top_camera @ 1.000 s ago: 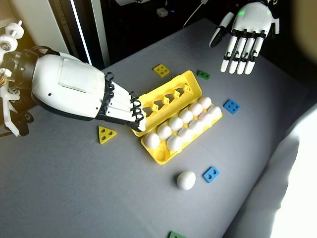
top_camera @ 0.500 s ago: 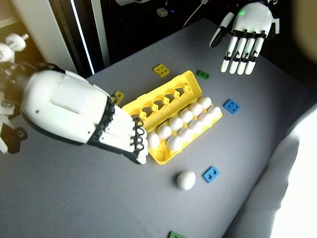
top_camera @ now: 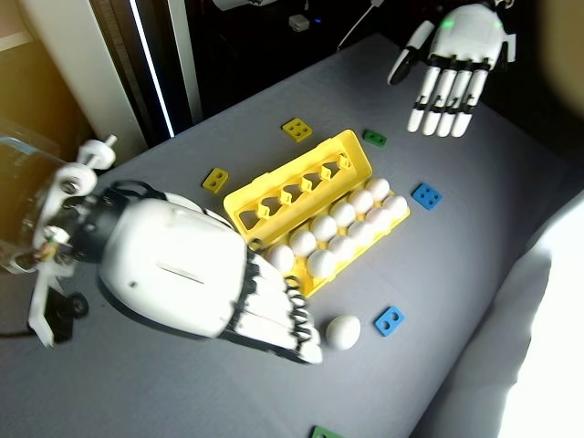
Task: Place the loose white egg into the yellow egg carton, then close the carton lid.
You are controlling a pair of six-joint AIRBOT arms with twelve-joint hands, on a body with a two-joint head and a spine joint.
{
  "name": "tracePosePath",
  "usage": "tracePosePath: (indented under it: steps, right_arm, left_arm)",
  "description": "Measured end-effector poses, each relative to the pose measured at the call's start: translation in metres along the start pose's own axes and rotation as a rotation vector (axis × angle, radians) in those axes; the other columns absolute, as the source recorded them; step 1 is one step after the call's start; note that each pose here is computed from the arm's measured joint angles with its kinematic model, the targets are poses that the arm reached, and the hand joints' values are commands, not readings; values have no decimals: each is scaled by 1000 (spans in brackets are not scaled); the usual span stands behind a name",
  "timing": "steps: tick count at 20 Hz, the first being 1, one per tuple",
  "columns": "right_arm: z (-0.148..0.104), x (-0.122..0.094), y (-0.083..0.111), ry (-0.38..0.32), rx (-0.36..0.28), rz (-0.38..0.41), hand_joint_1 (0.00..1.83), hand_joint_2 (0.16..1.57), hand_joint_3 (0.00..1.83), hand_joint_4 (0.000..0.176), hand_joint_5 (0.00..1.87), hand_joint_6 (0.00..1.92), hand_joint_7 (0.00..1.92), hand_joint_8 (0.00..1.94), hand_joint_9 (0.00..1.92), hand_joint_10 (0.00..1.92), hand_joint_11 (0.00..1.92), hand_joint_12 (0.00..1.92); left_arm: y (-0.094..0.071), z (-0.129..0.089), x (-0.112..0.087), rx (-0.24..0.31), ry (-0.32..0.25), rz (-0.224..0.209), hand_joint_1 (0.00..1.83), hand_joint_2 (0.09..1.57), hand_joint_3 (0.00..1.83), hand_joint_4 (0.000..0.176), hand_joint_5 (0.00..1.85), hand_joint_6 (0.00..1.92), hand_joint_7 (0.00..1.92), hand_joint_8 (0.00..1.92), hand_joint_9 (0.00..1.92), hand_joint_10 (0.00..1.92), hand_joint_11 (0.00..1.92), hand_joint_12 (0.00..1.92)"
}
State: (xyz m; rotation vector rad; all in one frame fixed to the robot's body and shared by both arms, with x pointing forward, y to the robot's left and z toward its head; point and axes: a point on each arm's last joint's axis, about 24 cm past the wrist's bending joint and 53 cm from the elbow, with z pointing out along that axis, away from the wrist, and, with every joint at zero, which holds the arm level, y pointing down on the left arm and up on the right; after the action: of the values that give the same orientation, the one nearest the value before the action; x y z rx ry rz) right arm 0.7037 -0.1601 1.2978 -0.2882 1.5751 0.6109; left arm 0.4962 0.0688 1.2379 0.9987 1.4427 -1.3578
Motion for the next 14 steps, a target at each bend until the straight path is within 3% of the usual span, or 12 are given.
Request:
tracePosePath:
  steps: [1, 2, 5, 7, 9, 11, 13, 14]
  right_arm:
    - [5, 0, -1, 4, 5, -22, 280, 880, 0, 85, 366, 1, 158, 1, 87, 1, 0, 185]
    - [10, 1, -1, 9, 8, -32, 269, 850, 0, 105, 326, 0, 110, 2, 47, 0, 0, 118]
    - [23, 3, -1, 12, 5, -45, 421, 793, 0, 122, 292, 0, 33, 0, 0, 0, 1, 2]
    - [33, 4, -3, 15, 8, -46, 442, 769, 0, 138, 299, 1, 9, 1, 1, 0, 4, 1]
    - [40, 9, -6, 22, 14, -51, 515, 743, 0, 135, 354, 6, 0, 0, 0, 0, 0, 0]
    - [51, 12, -7, 26, 15, -52, 573, 715, 0, 134, 414, 22, 0, 0, 0, 0, 0, 0]
    - [59, 13, -8, 28, 17, -54, 581, 713, 0, 133, 420, 22, 0, 0, 0, 0, 0, 0]
    - [63, 15, -10, 30, 20, -54, 626, 714, 0, 114, 487, 9, 0, 0, 0, 0, 73, 53]
  left_arm:
    - [-2, 0, 7, 8, 28, -9, 0, 1259, 0, 0, 241, 1, 214, 2, 166, 3, 0, 279]
    - [-2, -1, 7, 8, 28, -27, 0, 1255, 0, 0, 240, 1, 212, 1, 166, 2, 0, 283]
    - [2, -3, 0, -1, 4, -88, 0, 1251, 0, 0, 223, 1, 198, 1, 154, 0, 0, 247]
    - [-2, -3, 14, 14, 64, -105, 0, 1249, 0, 0, 246, 8, 219, 7, 171, 5, 0, 253]
    - [-7, -4, 23, 30, 105, -133, 0, 1242, 0, 0, 250, 3, 224, 2, 175, 2, 0, 260]
    - [-12, -4, 22, 52, 105, -184, 0, 1241, 0, 0, 271, 0, 244, 0, 194, 0, 0, 329]
    - [-18, -3, 21, 76, 111, -205, 0, 1241, 0, 0, 272, 0, 244, 0, 194, 0, 0, 331]
    - [-21, 0, 25, 91, 128, -204, 0, 1217, 0, 0, 266, 0, 229, 2, 174, 1, 0, 282]
